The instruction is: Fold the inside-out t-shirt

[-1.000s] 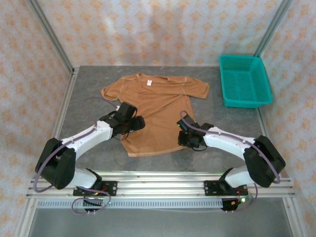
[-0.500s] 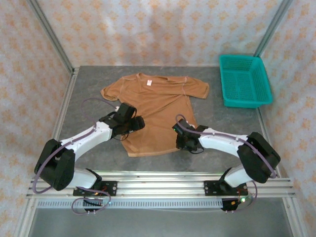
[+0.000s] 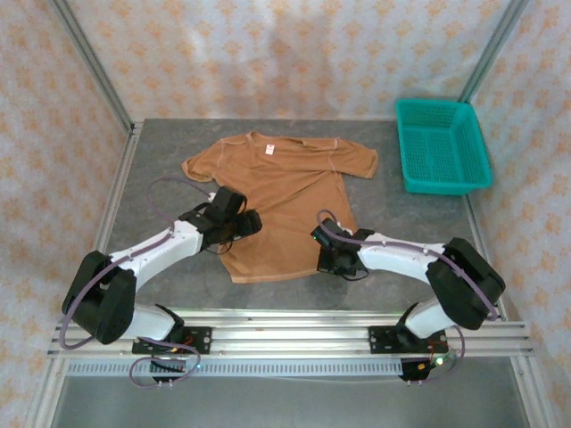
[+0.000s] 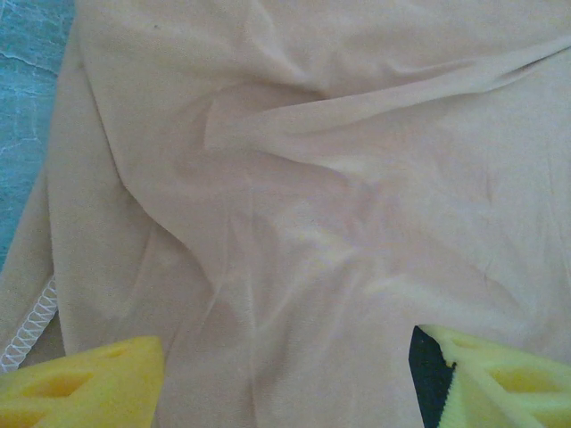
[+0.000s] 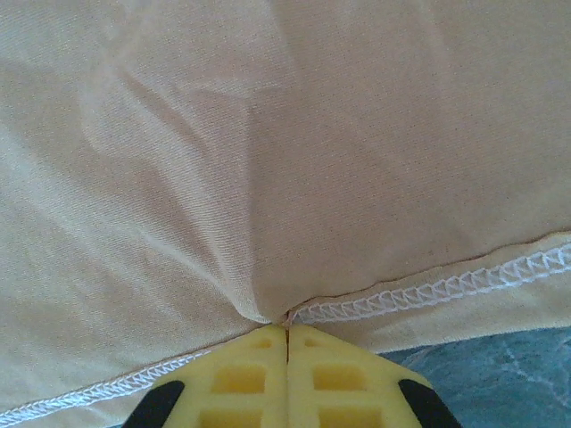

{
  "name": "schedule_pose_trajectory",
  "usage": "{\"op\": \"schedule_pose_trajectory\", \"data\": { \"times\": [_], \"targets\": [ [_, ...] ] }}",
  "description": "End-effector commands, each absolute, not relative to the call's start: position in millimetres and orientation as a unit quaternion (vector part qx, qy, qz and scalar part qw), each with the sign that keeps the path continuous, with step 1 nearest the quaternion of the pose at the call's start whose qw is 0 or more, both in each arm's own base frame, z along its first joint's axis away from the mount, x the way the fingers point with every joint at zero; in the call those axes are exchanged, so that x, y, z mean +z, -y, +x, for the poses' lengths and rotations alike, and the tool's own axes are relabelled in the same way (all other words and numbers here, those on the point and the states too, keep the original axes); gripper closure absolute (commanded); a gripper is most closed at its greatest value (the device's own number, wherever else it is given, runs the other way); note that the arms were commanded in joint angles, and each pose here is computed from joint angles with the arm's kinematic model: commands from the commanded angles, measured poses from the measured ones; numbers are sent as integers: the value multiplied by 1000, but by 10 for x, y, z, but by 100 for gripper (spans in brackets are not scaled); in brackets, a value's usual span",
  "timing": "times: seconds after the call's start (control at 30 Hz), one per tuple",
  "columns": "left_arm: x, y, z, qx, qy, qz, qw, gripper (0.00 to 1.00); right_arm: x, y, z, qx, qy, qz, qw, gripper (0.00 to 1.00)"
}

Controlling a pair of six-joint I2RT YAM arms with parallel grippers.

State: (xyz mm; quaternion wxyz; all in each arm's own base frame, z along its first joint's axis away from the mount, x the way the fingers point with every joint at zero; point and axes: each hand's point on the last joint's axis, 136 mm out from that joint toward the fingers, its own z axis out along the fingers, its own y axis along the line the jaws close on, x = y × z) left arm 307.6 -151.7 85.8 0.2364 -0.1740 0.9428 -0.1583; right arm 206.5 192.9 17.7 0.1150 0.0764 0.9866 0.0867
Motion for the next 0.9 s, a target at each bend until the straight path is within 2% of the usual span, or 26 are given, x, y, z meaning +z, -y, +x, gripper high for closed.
{"op": "schedule_pose_trajectory", "data": {
  "times": [0.0, 0.13, 0.23, 0.37, 0.47, 0.67, 0.7, 0.87],
  "targets": [
    [929, 1442, 3102, -146, -941, -169, 255, 26, 261, -1941, 2036, 86, -987, 73, 111, 98],
    [1080, 1677, 3121, -166, -945, -83, 269, 30, 558, -2016, 2075, 98, -987, 60, 113, 100],
    [1233, 1920, 3082, -166, -945, 15, 283, 29, 797, -2065, 2120, 113, -984, 56, 127, 100],
    [1303, 2259, 2986, -190, -930, 119, 290, 25, 1018, -2114, 2197, 127, -979, 54, 147, 100],
    [1355, 2500, 2846, -201, -899, 201, 334, 23, 1100, -2150, 2293, 137, -977, 59, 154, 100],
    [1442, 2775, 2451, -232, -824, 317, 407, 10, 1153, -2068, 2460, 145, -973, 82, 159, 100],
    [1427, 2803, 2395, -231, -817, 334, 410, 7, 1177, -2041, 2500, 150, -971, 90, 162, 100],
    [1340, 2936, 2364, -192, -812, 375, 403, 7, 1345, -2059, 2658, 201, -957, 118, 171, 100]
  ]
}}
